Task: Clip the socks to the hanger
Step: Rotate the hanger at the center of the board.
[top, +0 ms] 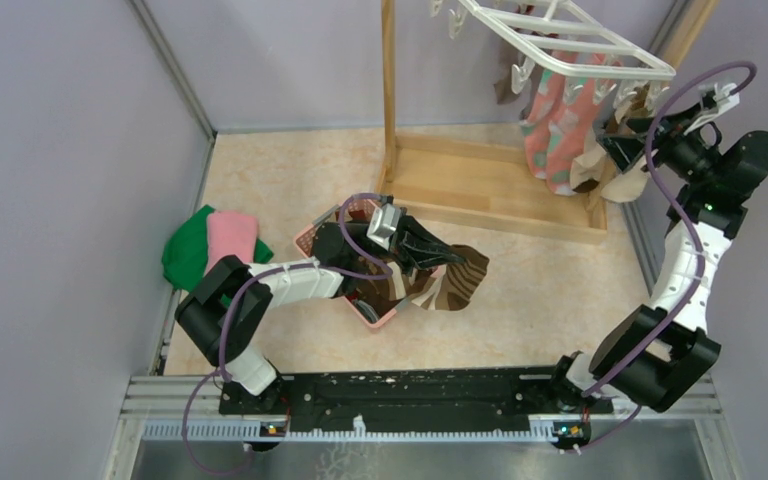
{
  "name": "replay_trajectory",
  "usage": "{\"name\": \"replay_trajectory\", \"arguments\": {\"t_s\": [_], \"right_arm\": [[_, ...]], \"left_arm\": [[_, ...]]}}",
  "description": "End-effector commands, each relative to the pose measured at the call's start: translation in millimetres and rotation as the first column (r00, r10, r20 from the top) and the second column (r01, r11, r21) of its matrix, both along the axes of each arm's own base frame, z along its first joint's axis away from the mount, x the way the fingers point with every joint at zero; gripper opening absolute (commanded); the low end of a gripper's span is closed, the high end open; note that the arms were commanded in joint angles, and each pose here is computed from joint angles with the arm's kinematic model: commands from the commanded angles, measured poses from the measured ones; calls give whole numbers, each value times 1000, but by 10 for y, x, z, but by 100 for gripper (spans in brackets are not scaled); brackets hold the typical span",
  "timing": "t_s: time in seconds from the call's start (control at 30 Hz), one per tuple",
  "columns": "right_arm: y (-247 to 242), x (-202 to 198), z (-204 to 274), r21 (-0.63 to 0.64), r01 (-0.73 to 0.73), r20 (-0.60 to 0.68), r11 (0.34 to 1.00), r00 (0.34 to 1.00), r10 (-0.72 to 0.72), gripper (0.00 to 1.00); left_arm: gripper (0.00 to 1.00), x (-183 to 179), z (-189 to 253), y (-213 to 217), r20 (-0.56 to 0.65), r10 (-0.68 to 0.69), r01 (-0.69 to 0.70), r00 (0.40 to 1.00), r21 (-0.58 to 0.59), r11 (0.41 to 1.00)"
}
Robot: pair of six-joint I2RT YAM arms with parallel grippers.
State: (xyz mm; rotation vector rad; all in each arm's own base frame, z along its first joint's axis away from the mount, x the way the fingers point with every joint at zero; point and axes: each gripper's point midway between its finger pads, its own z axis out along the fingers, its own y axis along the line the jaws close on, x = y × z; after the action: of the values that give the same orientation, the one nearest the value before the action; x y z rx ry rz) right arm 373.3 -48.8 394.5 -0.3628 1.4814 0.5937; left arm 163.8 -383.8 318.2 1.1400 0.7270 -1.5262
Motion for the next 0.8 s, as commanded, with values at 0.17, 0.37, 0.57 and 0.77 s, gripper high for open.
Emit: {"name": "replay_trajectory", "arguments": {"t_s": [0.17,0.37,0.57,0.77], "right_arm": [[137,-462,-273,-72,-60,-45,996,997,57,86],[266,-692,-497,-110,-91,-77,990,994,83,87],[486,-947,-705,-134,-186,-79,973,981,176,87],[846,-1218,-1008,-158,-289,-95,944,956,277,87]], "left_arm": [[0,-59,92,21,83,-3,8,997,-59,998],[0,-36,99,-7,90,-8,13,996,-59,998],[0,4,102,-24,88,8,-2,996,-69,998],[0,180,163,-124,51,74,-70,996,-91,993]]}}
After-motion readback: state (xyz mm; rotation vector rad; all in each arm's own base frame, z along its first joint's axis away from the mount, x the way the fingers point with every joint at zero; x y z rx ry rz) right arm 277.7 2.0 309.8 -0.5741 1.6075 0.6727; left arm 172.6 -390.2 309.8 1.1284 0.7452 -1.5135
